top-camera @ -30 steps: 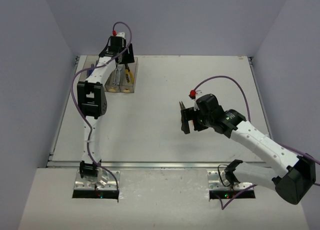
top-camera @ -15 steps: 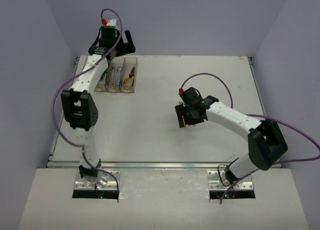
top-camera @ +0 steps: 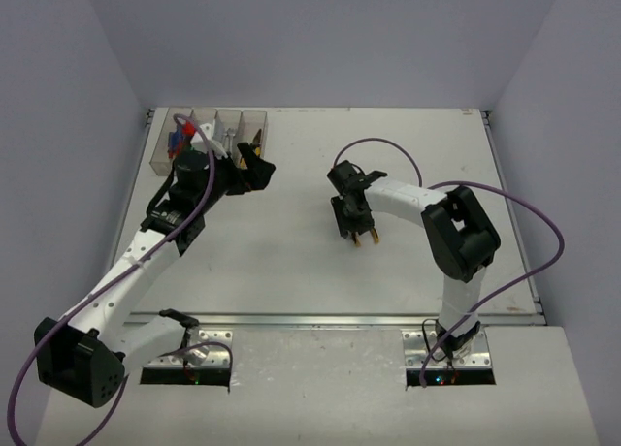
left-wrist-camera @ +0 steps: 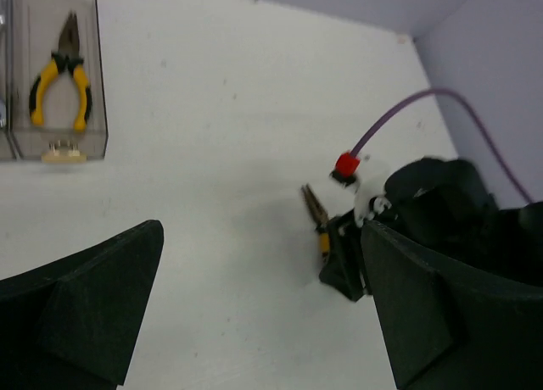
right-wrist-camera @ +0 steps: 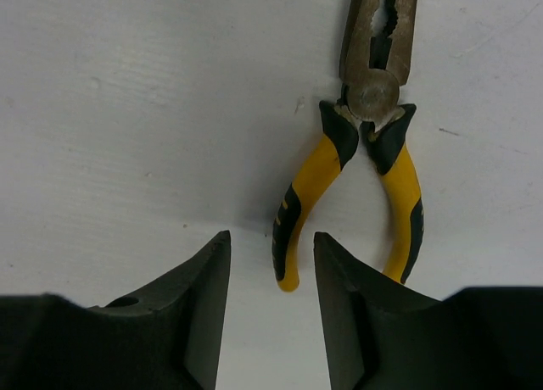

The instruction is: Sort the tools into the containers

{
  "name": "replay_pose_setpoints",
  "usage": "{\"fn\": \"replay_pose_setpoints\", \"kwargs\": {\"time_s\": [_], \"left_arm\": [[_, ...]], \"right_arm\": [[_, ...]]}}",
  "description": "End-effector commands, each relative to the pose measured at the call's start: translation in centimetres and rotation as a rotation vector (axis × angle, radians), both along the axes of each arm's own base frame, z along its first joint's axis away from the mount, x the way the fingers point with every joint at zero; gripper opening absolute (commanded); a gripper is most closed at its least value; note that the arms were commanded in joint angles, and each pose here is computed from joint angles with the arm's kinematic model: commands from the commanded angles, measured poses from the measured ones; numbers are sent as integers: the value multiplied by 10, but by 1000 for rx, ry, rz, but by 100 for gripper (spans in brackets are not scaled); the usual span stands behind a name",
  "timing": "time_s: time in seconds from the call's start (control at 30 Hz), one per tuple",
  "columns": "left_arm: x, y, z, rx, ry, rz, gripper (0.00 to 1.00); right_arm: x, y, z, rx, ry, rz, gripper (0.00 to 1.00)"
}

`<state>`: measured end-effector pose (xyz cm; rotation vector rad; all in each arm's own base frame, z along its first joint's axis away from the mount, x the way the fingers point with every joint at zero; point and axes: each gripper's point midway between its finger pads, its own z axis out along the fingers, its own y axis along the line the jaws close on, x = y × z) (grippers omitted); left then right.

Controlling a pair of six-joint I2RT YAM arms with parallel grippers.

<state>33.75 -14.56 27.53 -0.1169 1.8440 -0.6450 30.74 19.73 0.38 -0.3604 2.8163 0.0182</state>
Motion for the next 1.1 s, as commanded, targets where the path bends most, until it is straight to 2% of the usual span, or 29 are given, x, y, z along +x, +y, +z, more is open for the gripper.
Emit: {"fn": "replay_pose_setpoints", "kwargs": {"time_s": [0.0, 0.07, 0.17, 0.27, 0.3, 0.43, 0.6, 0.73, 0.9, 1.07], "left_arm": [[-18, 0, -23, 21, 41, -45, 100], [-27, 1, -25, 15, 39, -54, 100], [-36, -4, -31, -11, 46, -87, 100], [-42, -9, -36, -48, 60, -113, 100], [-42, -10, -37, -58, 60, -112, 100], [-44, -23, -47, -149, 84, -130, 100], [-46, -45, -62, -355, 99, -119, 100], [-56, -77, -68, -467, 115, -149, 100], [-50, -116, -64, -496, 117, -145, 100], [-43, -134, -51, -541, 80, -127, 98]], "right_arm": [[13, -3, -10, -9, -6, -22, 41], [9, -1, -19, 11, 15, -27, 38], [5, 2, -27, 27, 39, -25, 24], [3, 4, -25, 50, 34, -34, 0], [3, 4, -25, 51, 34, -34, 0], [-4, 24, 8, 221, -38, -15, 0], [-12, 52, 76, 481, -184, 51, 0], [-26, 62, 109, 606, -228, 100, 0], [-42, 76, 146, 715, -272, 177, 0], [-52, 84, 169, 757, -313, 230, 0]]}}
